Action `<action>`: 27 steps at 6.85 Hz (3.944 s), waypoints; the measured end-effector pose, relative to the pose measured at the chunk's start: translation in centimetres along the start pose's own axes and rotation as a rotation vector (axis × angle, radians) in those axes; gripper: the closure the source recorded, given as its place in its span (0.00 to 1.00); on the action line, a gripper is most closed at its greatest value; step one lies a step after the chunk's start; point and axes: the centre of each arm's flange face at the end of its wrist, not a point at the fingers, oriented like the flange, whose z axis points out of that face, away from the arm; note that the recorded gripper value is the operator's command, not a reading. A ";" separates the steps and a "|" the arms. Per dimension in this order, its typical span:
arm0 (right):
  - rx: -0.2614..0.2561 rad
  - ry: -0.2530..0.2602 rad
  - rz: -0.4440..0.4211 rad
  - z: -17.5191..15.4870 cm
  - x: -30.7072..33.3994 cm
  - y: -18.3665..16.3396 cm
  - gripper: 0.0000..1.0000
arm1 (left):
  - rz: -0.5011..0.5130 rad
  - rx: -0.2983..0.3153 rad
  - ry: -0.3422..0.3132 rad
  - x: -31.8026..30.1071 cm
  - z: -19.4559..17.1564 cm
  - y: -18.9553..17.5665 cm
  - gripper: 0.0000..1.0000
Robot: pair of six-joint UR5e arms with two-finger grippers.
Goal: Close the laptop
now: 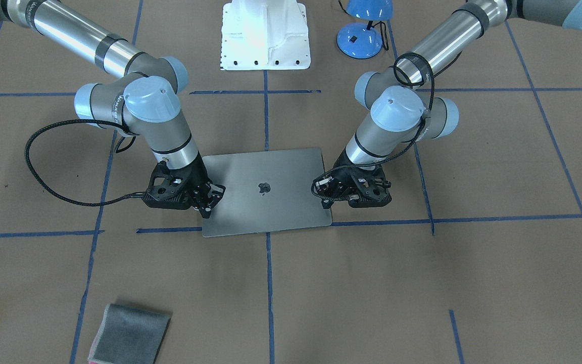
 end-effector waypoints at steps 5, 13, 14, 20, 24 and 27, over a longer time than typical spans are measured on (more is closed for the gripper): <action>-0.114 0.049 -0.034 -4.6 8.4 -7.3 0.00 | 0.026 -0.120 -0.210 -2.3 -8.4 -4.5 0.00; -0.264 0.142 -0.426 -23.9 50.8 -15.4 0.00 | 0.369 -0.252 -0.330 -44.1 -34.2 -13.8 0.01; -0.281 0.151 -0.400 -24.3 54.0 -14.1 0.00 | 0.312 -0.277 -0.339 -48.0 -34.7 -12.0 0.01; -0.318 0.172 -0.343 -24.1 58.3 -10.9 0.00 | 0.203 -0.333 -0.345 -54.5 -34.4 -6.8 0.01; -0.314 0.170 -0.346 -24.2 58.1 -10.9 0.00 | 0.239 -0.320 -0.470 -54.8 -35.1 -7.4 0.01; -0.313 0.169 -0.348 -24.3 58.0 -10.9 0.00 | 0.247 -0.318 -0.492 -54.8 -35.2 -7.5 0.01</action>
